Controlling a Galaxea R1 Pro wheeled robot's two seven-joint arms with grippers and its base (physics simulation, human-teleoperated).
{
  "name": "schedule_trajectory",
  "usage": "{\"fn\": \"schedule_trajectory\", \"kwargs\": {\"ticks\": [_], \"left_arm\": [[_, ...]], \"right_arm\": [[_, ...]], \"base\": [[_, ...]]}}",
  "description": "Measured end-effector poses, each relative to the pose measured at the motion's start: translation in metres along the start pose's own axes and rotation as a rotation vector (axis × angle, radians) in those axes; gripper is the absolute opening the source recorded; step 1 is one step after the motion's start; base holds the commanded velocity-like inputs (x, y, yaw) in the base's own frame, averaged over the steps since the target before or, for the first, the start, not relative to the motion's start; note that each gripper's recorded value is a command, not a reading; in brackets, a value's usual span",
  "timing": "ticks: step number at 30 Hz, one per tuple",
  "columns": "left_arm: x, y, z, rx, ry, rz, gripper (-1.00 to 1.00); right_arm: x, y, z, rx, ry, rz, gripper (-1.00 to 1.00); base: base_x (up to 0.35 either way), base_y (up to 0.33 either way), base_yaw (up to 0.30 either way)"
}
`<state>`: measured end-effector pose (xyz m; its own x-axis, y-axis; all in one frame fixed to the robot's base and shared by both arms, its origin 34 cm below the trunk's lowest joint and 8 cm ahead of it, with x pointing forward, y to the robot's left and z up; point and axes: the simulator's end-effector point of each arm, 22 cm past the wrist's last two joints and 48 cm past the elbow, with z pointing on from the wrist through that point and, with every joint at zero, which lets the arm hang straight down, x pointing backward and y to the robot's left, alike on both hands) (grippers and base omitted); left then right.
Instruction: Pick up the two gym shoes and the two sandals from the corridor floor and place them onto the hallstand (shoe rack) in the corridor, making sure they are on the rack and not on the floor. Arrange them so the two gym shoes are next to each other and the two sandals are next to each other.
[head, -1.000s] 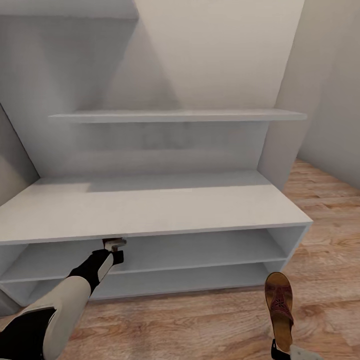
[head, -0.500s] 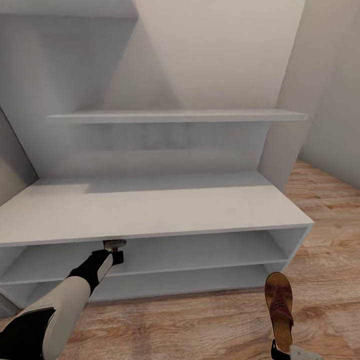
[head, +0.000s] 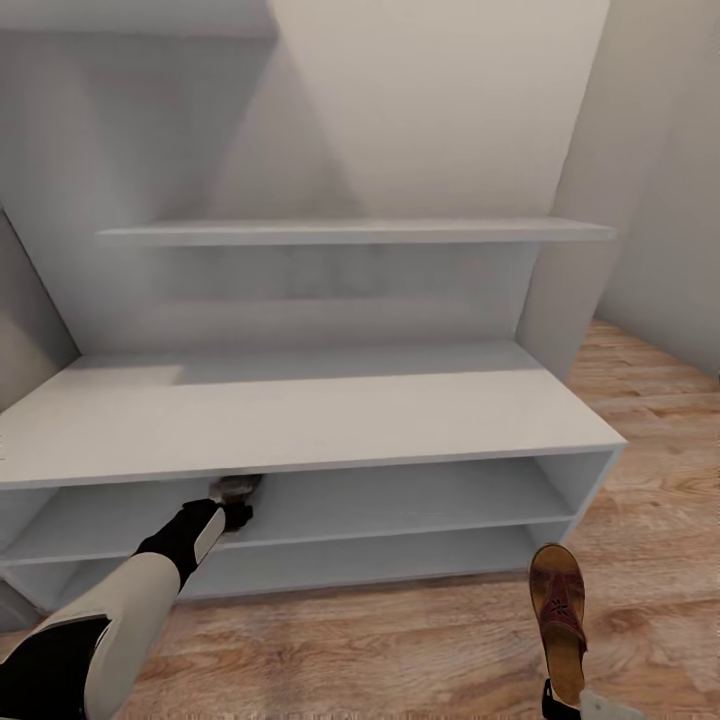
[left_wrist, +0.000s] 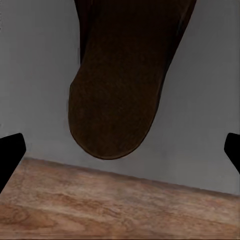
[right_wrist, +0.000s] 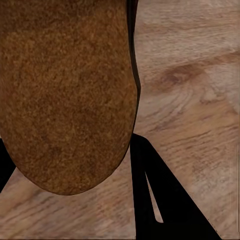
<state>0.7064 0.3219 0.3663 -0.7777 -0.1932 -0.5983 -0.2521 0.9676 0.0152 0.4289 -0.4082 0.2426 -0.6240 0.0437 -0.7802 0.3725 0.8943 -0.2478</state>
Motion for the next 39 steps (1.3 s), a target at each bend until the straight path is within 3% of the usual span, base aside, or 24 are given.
{"fn": "schedule_trajectory", "kwargs": {"ticks": [17,23,26,31,32,33,36,38,39], "left_arm": [[0.003,0.000,0.001,0.005,-0.002,0.003,1.00],[0.013,0.011,0.005,-0.008,-0.043,0.002,1.00],[0.066,0.035,0.013,-0.039,-0.080,0.003,1.00],[0.110,0.061,0.015,-0.038,-0.106,0.015,1.00],[0.123,0.082,0.010,0.036,-0.185,0.047,1.00],[0.175,0.101,0.006,0.032,-0.132,0.067,1.00],[0.179,0.116,-0.001,0.064,-0.194,0.084,1.00],[0.216,0.130,-0.011,0.067,-0.196,0.091,1.00],[0.219,0.130,-0.012,0.067,-0.195,0.092,1.00]], "right_arm": [[0.001,0.000,0.000,0.000,0.002,0.000,-1.00],[0.001,0.000,0.000,-0.001,0.003,0.000,-1.00],[0.002,0.001,0.000,-0.003,0.003,-0.002,-1.00],[0.001,0.002,0.000,-0.007,0.002,-0.004,-1.00],[0.001,0.004,-0.001,-0.016,0.001,-0.009,-1.00],[0.001,0.005,0.000,-0.018,0.001,-0.009,-1.00],[0.001,0.008,-0.001,-0.027,0.000,-0.011,-1.00],[0.000,0.059,-0.014,-0.104,0.000,-0.010,-1.00],[0.000,0.063,-0.016,-0.103,0.001,0.007,-1.00]], "base": [[-0.303,0.137,0.000],[-0.284,0.213,0.000],[-0.275,0.223,0.000],[-0.252,0.210,0.000],[-0.131,0.122,0.000],[-0.084,0.078,0.000],[-0.031,0.029,0.000],[-0.003,0.003,0.000],[-0.002,0.002,0.000]]}}
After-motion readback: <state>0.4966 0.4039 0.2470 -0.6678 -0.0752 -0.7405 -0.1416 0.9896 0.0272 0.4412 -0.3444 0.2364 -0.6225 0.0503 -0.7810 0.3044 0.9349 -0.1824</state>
